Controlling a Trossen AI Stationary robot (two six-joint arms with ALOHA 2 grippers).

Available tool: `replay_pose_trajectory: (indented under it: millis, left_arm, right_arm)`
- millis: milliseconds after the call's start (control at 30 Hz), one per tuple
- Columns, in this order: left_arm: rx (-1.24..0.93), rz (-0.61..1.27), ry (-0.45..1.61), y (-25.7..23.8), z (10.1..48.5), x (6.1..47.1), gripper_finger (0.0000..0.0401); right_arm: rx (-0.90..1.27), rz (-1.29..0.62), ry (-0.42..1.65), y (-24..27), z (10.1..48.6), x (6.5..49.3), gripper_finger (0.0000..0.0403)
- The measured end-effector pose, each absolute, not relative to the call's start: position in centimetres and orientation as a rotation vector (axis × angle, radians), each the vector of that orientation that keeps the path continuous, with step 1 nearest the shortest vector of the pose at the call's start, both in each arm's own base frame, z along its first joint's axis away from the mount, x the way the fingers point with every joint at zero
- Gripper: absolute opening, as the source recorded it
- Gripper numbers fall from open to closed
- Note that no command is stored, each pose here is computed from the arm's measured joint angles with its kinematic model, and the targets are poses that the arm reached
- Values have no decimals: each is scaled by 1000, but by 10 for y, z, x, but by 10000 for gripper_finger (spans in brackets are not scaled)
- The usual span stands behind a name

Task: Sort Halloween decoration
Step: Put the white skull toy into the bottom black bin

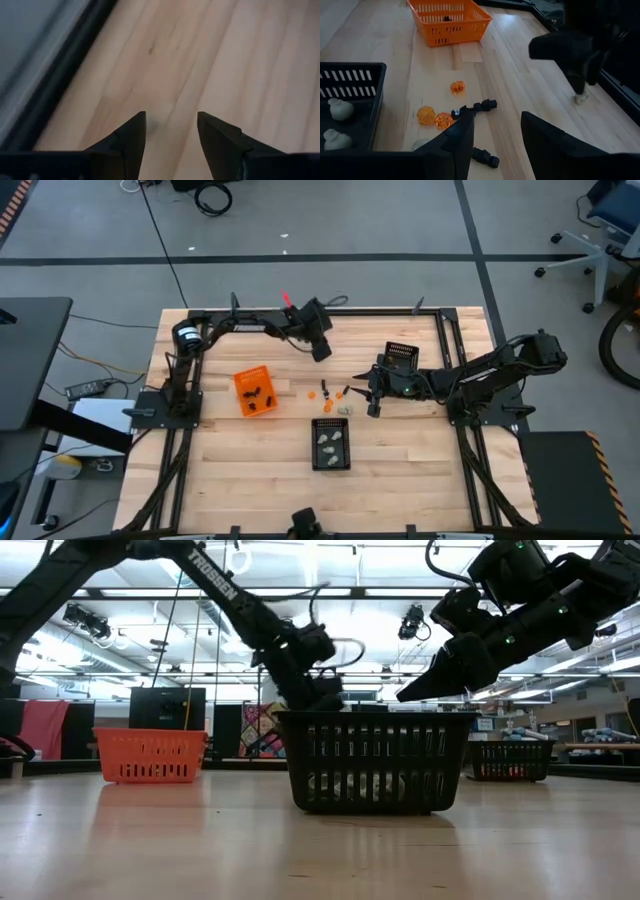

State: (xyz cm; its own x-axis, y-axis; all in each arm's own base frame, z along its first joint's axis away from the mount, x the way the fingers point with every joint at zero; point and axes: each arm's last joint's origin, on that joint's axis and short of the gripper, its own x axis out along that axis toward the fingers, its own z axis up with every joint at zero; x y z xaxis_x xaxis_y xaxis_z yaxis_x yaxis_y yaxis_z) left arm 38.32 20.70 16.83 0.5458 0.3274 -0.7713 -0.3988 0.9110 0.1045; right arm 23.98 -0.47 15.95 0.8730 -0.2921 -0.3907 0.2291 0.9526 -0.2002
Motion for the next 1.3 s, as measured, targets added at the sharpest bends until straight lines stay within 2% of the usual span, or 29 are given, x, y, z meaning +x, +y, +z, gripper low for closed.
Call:
replay_pose_trajectory:
  millis: [300, 633, 867, 1133, 1300]
  left_arm:
    - [-136, 446, 837, 224, 165, 380, 185]
    - [-216, 478, 869, 234, 141, 380, 185]
    - [-233, 455, 913, 236, 148, 387, 184]
    - [-256, 401, 979, 235, 141, 393, 158]
    - [-162, 352, 1011, 228, 142, 397, 145]
  right_arm:
    - [-159, -274, 401, -5, 162, 241, 167]
    - [-188, -269, 383, -5, 164, 242, 167]
    - [-214, -273, 360, -7, 167, 243, 167]
    - [-225, -277, 357, -8, 168, 243, 167]
    - [-223, -276, 373, -8, 166, 242, 167]
